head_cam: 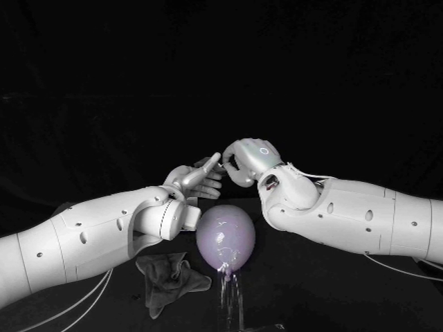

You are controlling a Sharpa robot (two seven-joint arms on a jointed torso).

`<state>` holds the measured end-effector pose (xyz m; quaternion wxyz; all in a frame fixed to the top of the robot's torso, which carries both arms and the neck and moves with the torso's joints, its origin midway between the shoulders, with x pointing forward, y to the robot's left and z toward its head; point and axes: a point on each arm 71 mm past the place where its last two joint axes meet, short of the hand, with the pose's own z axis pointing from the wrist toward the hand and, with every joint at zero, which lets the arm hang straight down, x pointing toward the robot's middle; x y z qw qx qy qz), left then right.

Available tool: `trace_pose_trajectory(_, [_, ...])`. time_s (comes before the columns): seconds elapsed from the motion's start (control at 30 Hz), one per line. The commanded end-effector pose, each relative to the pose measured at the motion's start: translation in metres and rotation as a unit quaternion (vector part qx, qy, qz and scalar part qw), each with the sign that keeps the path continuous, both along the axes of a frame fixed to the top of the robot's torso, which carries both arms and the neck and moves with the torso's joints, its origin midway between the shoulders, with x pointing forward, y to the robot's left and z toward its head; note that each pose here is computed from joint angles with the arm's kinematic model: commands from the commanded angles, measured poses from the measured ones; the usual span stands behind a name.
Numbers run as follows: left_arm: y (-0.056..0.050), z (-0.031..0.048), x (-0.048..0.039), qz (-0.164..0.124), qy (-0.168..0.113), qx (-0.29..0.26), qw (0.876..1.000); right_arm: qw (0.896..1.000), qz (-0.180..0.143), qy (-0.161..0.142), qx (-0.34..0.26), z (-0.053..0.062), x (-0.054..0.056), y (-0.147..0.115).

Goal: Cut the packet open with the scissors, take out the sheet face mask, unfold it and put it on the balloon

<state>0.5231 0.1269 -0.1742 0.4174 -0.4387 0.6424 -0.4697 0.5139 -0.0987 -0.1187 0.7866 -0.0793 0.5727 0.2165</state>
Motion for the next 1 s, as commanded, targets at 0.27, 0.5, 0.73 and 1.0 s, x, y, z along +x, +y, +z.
trace_pose_trajectory(0.27, [0.0015, -0.0003, 0.0003, 0.000, 0.015, -0.001, 1.000, 1.000, 0.001, -0.009, -0.014, 0.0005, -0.0017, 0.0002])
trace_pose_trajectory(0.5, [0.0026, -0.0003, 0.0009, 0.002, 0.014, 0.000, 1.000, 1.000, 0.003, -0.008, -0.015, 0.0003, -0.0025, -0.0003])
trace_pose_trajectory(0.73, [0.0021, -0.0001, 0.0004, -0.001, 0.013, -0.002, 1.000, 1.000, 0.001, -0.005, -0.017, -0.0001, -0.0021, -0.0007])
trace_pose_trajectory(1.0, [0.0025, 0.0000, 0.0001, -0.001, 0.013, -0.002, 1.000, 1.000, -0.001, -0.005, -0.016, -0.0001, -0.0017, -0.0015])
